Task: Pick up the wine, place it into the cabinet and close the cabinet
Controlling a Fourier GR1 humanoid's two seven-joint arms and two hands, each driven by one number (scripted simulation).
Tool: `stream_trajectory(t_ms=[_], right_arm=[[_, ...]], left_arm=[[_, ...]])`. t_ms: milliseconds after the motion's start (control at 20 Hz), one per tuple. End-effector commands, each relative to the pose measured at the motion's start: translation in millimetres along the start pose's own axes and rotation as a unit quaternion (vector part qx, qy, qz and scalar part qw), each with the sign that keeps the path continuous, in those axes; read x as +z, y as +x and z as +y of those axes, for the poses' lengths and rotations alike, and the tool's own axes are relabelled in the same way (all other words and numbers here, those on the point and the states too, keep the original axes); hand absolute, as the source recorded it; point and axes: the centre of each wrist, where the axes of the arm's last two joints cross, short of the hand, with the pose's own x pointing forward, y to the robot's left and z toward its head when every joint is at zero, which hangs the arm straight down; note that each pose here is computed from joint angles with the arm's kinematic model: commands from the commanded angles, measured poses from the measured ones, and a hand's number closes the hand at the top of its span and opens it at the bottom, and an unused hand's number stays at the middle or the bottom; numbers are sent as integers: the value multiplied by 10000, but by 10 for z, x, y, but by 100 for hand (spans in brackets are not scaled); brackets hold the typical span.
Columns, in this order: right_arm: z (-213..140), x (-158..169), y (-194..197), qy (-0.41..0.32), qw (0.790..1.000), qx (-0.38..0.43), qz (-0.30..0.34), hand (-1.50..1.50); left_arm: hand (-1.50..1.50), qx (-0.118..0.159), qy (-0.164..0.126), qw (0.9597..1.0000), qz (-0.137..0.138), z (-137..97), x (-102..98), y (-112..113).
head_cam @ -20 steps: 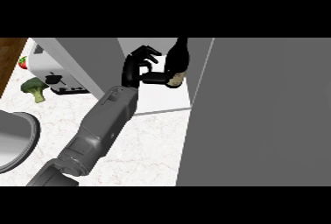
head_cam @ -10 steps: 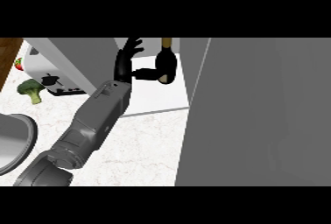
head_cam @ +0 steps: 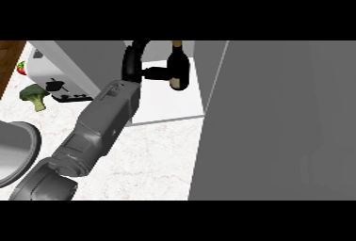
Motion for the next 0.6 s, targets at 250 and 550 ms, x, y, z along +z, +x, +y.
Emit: stream_trajectory(t_ms=[250,550], right_arm=[[-46,79,379,20,9993,-383,-21,-150],[-82,78,420,-166,9991,-393,18,-150]], left_arm=[[150,1218,-504,9902,-461,-283,13,150],[-150,1492,-1070,9815,-548,-333,-50,282]])
